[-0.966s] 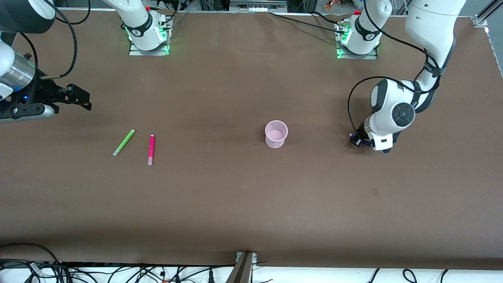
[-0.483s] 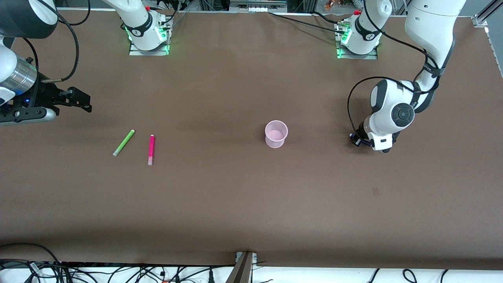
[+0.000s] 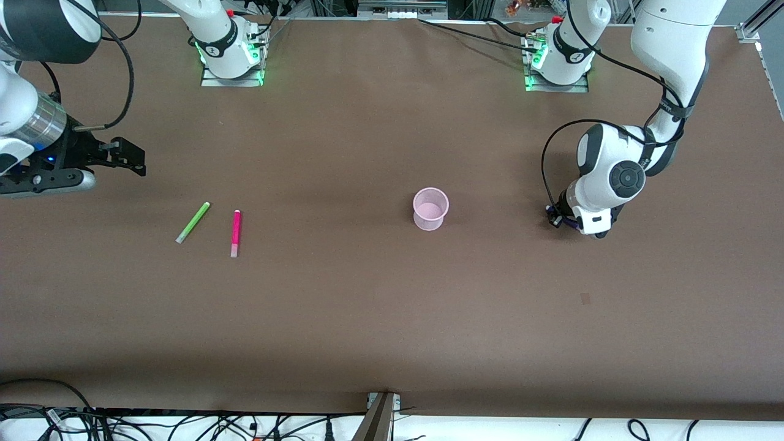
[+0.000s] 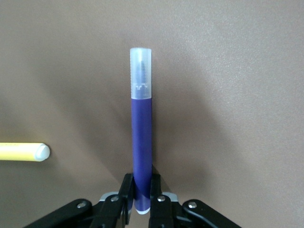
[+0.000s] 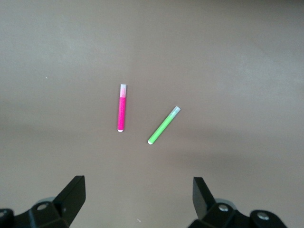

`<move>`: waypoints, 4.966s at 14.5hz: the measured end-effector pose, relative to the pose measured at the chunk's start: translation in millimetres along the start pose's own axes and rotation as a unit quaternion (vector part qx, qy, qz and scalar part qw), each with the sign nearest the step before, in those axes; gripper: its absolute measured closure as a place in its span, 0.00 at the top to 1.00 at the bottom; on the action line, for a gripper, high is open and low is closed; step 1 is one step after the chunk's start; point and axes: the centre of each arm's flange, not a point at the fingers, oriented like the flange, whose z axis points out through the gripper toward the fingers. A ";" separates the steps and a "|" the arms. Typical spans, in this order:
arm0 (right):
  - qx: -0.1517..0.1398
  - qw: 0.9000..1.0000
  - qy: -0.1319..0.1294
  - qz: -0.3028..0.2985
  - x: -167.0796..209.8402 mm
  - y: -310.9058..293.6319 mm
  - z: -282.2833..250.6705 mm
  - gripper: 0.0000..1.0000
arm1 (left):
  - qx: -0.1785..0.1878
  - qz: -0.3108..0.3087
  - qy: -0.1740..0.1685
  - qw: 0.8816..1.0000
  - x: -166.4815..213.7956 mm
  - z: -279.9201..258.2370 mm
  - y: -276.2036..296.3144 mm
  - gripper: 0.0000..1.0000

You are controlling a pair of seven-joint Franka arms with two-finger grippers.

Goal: Organize pens into pink holder with both arms
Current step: 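Carry the blue marker over the holder while the right gripper reaches the pink marker, then drop the blue marker into the holder while the right gripper grasps the pink marker, then lift the pink marker with the right gripper while the left gripper withdraws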

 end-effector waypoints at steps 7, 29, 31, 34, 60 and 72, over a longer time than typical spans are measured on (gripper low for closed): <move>-0.008 1.000 -0.025 -0.007 9.3 -5.7 25.4 1.00 | -0.004 0.018 -0.005 1.000 -6.3 -65.4 33.7 0.18; 0.029 0.999 0.019 0.027 -1.9 -68.1 231.2 1.00 | -0.051 0.054 -0.292 0.954 -242.7 -152.9 168.3 0.18; 0.025 0.999 0.026 0.024 -0.8 -73.1 258.6 1.00 | -0.050 0.063 -0.296 0.952 -257.7 -151.8 172.0 0.18; 0.021 0.999 0.040 0.020 -1.1 -78.9 297.0 0.96 | -0.043 0.068 -0.306 0.949 -275.3 -142.9 175.0 0.18; 0.020 0.999 0.026 0.036 -28.1 -80.8 364.6 0.26 | -0.043 0.111 -0.282 0.952 -223.2 -186.2 195.8 1.00; 0.039 0.995 0.000 0.095 -23.7 -129.4 339.6 0.18 | -0.030 0.269 0.006 0.963 -149.6 -331.1 139.8 1.00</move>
